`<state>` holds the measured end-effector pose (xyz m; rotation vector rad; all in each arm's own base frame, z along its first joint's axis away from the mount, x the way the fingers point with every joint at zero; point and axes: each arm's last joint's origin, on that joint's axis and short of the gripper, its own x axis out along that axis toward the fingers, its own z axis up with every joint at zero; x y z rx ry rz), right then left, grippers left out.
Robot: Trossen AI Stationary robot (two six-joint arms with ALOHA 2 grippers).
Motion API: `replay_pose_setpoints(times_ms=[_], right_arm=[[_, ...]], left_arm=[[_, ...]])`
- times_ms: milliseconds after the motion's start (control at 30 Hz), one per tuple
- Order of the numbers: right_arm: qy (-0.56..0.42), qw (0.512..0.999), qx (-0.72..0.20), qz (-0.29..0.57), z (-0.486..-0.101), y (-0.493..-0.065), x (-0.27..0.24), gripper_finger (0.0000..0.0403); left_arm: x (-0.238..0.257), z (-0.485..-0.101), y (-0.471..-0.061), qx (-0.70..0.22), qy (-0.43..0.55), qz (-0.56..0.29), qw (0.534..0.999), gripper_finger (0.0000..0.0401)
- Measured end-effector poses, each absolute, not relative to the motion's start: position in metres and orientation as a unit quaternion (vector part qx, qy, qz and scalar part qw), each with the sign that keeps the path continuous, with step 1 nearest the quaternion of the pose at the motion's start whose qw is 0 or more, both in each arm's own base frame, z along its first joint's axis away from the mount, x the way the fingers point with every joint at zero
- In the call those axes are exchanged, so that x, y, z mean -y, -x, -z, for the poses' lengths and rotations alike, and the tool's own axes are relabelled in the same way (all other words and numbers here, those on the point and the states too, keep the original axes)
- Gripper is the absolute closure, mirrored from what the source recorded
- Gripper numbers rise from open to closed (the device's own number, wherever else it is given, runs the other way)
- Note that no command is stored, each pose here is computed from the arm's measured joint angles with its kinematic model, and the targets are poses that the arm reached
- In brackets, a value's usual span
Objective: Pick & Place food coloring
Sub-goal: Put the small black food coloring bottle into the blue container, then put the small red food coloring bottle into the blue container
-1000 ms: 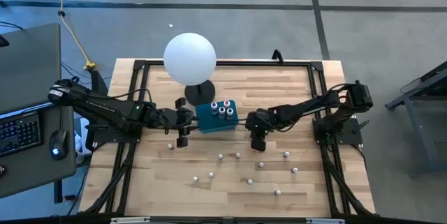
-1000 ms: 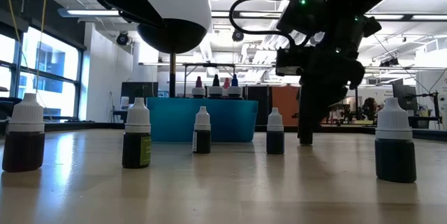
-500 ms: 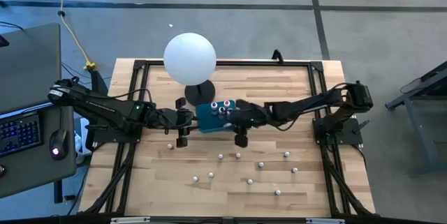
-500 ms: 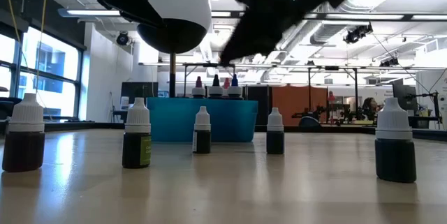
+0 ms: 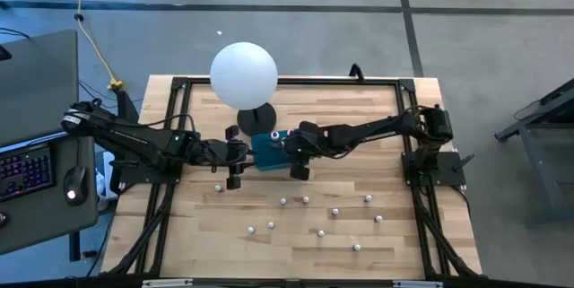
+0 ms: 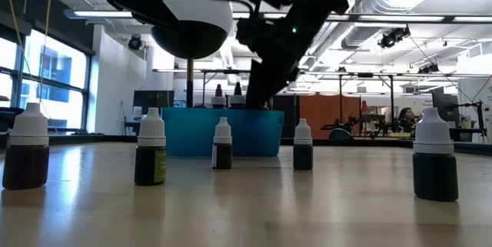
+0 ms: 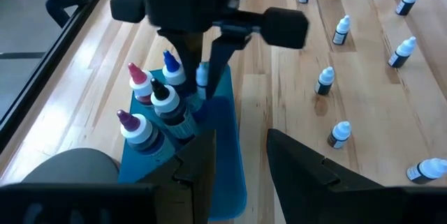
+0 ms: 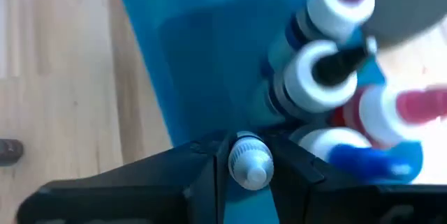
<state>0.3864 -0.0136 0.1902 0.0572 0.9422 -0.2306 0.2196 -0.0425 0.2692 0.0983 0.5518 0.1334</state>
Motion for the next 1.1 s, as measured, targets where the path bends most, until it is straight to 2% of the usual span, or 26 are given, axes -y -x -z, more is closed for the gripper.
replay_pose_setpoints(times_ms=[100, 300, 600, 733, 900, 1100], right_arm=[[-0.058, 0.873, -0.469, 0.118, -0.185, -0.385, 0.02, 0.033], [-0.06, 0.869, -0.477, 0.116, -0.181, -0.385, 0.024, 0.0327], [-0.04, 0.871, -0.479, 0.108, -0.181, -0.385, 0.024, 0.0271], [-0.042, 0.871, -0.481, 0.089, -0.183, -0.386, 0.022, 0.0259], [-0.019, 0.871, -0.487, 0.062, -0.195, -0.39, 0.01, 0.0265], [0.019, 0.88, -0.475, 0.023, -0.203, -0.394, -0.013, 0.0274]], left_arm=[[0.042, -0.269, -0.219, -0.273, -0.049, -0.066, 0.959, 0.0274], [0.042, -0.269, -0.219, -0.275, -0.049, -0.066, 0.958, 0.0275], [0.042, -0.269, -0.219, -0.275, -0.049, -0.065, 0.958, 0.0275], [0.042, -0.268, -0.219, -0.281, -0.05, -0.062, 0.956, 0.0275], [0.044, -0.26, -0.213, -0.333, -0.04, -0.013, 0.942, 0.0275], [0.048, -0.245, -0.198, -0.443, 0.017, 0.081, 0.893, 0.0275]])
